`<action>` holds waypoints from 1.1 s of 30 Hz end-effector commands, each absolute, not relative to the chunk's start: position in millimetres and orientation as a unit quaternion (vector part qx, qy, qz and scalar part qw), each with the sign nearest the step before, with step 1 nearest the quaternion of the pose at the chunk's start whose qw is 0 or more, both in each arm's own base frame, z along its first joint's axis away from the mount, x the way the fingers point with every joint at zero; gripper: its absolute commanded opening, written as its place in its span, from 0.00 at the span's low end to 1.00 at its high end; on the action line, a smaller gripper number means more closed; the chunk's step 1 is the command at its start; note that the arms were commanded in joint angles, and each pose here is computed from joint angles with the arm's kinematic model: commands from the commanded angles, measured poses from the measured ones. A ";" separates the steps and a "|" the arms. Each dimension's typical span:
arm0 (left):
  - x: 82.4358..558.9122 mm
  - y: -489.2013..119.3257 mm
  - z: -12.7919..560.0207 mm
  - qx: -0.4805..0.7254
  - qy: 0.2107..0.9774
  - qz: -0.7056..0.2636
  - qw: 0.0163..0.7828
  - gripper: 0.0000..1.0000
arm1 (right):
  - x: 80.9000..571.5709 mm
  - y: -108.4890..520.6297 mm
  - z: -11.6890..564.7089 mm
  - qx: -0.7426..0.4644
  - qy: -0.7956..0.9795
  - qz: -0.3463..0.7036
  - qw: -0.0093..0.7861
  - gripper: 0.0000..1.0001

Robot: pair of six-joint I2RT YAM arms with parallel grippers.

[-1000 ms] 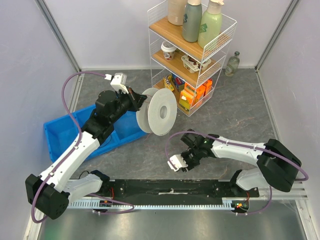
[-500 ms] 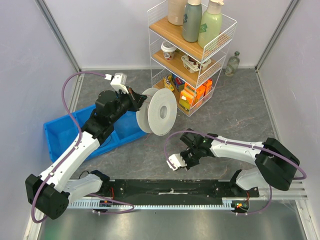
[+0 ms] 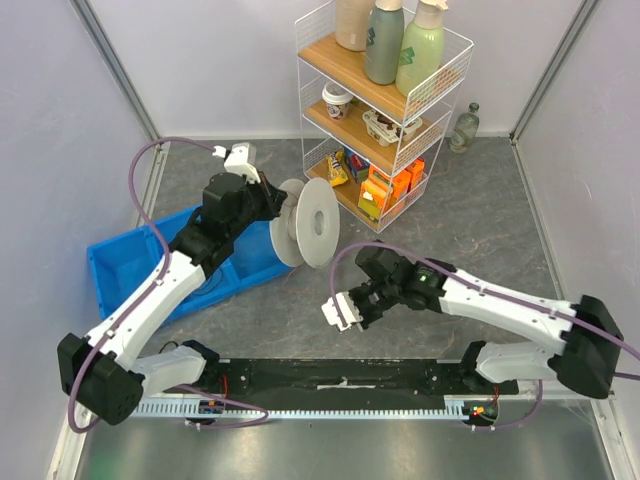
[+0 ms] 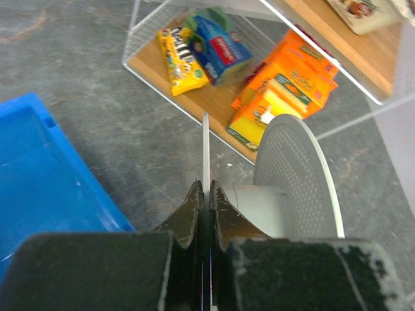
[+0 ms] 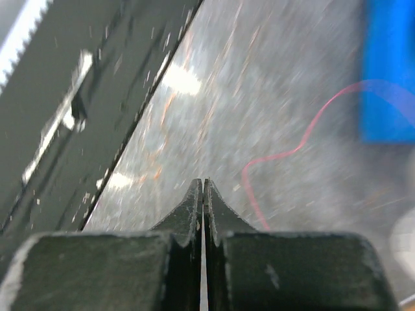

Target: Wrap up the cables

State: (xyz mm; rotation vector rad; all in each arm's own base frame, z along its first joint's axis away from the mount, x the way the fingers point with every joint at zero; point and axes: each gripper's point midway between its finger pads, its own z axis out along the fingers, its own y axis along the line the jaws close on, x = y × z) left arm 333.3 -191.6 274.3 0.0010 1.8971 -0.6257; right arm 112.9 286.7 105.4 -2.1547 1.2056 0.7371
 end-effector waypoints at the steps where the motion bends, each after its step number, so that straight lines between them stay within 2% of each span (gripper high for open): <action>1: 357.1 -173.3 317.5 -0.041 0.777 -0.214 0.591 0.02 | 83.4 315.4 201.0 -0.786 0.392 0.331 0.346 0.00; 8: 366.9 -170.5 300.6 -0.040 0.793 -0.181 0.580 0.02 | 67.5 333.2 316.2 -0.752 0.349 0.347 0.439 0.00; 12: 366.8 -176.4 289.6 -0.016 0.795 -0.185 0.578 0.01 | 69.4 338.5 394.9 -0.722 0.308 0.332 0.523 0.00; 17: 359.5 -189.1 277.9 0.023 0.798 -0.205 0.566 0.02 | 78.8 344.8 464.6 -0.692 0.273 0.316 0.589 0.00; 27: 330.7 -206.3 248.4 0.119 0.807 -0.198 0.544 0.02 | 95.9 342.2 560.3 -0.609 0.235 0.281 0.704 0.00; 33: 311.2 -215.9 237.3 0.164 0.802 -0.229 0.527 0.02 | 118.8 321.7 600.7 -0.549 0.235 0.213 0.773 0.00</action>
